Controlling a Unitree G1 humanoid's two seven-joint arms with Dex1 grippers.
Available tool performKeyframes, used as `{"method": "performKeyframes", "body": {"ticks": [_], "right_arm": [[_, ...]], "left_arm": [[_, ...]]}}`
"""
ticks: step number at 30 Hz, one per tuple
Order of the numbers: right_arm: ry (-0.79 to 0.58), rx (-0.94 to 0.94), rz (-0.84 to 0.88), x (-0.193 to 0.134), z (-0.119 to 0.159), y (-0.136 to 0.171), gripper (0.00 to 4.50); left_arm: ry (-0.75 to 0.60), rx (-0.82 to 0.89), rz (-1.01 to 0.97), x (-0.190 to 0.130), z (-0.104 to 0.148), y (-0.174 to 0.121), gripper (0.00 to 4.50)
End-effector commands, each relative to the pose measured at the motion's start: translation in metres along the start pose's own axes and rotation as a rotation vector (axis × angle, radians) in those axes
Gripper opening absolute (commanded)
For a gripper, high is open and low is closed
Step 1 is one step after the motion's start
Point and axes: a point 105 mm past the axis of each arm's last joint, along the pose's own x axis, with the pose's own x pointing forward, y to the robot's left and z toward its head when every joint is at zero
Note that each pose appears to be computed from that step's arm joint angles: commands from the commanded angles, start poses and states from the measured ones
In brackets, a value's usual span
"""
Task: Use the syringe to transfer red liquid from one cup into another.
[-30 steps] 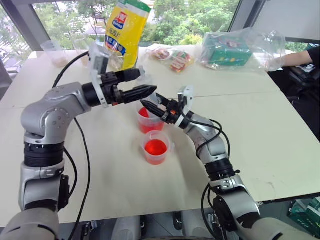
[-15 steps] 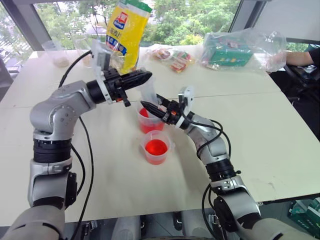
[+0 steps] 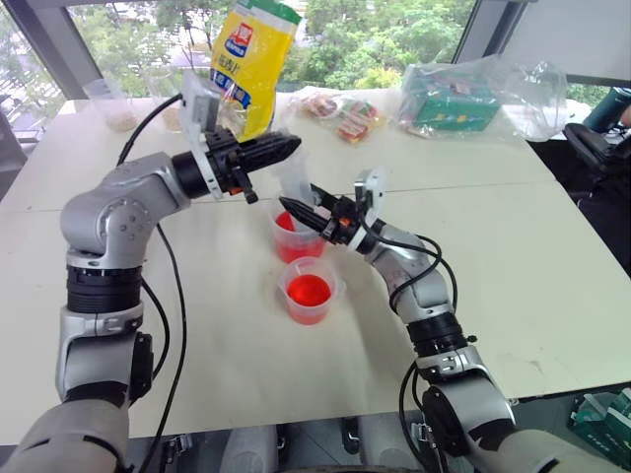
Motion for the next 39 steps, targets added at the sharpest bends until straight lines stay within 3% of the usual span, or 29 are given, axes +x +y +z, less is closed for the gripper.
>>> {"method": "performKeyframes", "body": {"ticks": [1,39], "right_arm": [[0.039,0.010,0.111,0.006,-0.010,0.022,1.39],[0.038,0.018,0.135,0.009,-0.010,0.027,1.39]], "left_arm": [[-0.137,0.156,0.059,-0.008,0.052,0.004,0.05],[-0.188,0.202,0.077,-0.012,0.074,0.006,0.05]]}}
